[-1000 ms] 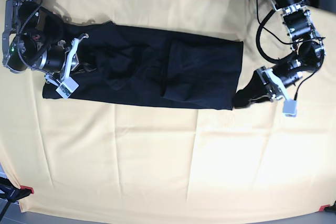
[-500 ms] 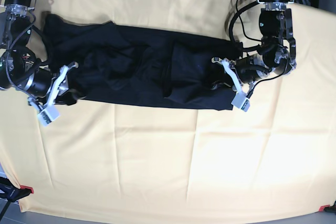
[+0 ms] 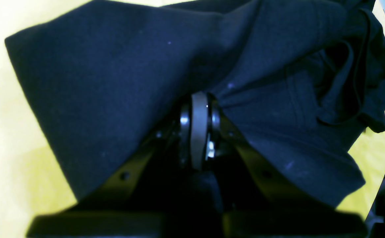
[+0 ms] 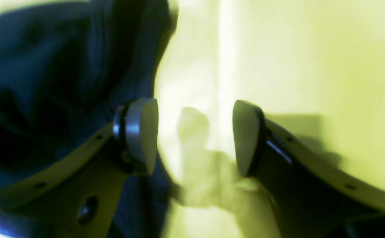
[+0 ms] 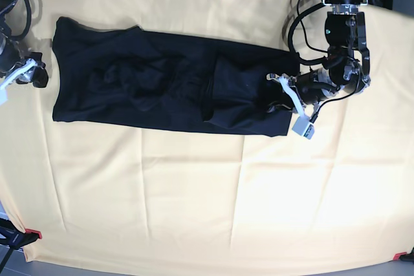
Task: Fold the T-shirt properly
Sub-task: 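Release the shirt and reposition both grippers at the folded strip's ends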
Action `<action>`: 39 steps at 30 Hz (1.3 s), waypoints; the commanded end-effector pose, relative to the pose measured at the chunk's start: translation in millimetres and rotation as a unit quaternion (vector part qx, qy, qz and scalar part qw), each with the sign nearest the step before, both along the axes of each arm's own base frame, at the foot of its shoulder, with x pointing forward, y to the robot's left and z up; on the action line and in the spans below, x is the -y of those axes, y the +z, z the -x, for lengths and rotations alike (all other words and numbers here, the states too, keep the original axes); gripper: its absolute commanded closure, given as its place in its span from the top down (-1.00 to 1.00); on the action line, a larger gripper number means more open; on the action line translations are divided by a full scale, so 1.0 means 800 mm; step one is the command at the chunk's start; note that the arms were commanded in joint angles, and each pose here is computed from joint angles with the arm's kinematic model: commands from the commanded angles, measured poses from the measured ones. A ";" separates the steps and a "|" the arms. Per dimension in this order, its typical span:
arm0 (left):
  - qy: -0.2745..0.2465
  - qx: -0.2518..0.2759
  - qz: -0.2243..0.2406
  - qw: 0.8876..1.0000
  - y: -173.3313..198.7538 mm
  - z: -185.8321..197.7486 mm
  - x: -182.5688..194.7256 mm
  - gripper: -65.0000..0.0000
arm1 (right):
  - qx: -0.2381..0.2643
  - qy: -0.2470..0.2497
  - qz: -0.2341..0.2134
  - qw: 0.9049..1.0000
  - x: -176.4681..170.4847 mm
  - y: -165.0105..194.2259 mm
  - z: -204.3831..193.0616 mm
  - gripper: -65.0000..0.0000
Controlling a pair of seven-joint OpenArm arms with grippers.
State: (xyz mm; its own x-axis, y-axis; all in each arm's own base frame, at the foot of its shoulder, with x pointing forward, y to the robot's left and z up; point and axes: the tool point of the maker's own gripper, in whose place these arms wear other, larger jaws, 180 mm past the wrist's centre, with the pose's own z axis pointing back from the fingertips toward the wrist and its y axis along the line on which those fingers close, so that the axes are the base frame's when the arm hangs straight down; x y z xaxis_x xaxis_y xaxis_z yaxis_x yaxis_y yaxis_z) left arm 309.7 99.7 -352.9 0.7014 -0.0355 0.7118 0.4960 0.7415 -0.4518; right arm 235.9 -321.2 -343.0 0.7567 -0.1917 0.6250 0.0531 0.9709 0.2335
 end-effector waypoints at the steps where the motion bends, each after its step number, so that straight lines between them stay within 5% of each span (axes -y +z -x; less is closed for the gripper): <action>1: 0.003 0.020 0.005 1.000 0.016 -0.010 -0.002 -1.00 | 0.019 0.001 -0.013 1.000 0.000 0.008 -0.004 0.16; 6: 0.002 0.020 0.008 1.000 0.016 -0.010 -0.001 -1.00 | 0.019 -0.001 -0.094 0.995 -0.028 -0.023 0.004 0.16; 15: 0.003 0.020 0.008 1.000 0.016 -0.010 -0.001 -1.00 | 0.034 0.038 -0.148 0.988 -0.063 -0.026 0.004 0.16; 23: 0.003 0.020 0.008 1.000 0.016 -0.010 -0.001 -1.00 | 0.012 0.119 -0.174 0.977 -0.128 -0.040 0.003 0.16; 36: 0.002 0.021 0.012 1.000 0.018 -0.010 0.000 -1.00 | 0.037 0.143 -0.206 0.967 -0.180 -0.034 -0.027 0.16; 39: 0.002 0.021 0.012 1.000 0.018 -0.010 0.000 -1.00 | 0.059 0.178 -0.234 0.954 -0.193 -0.015 -0.024 0.16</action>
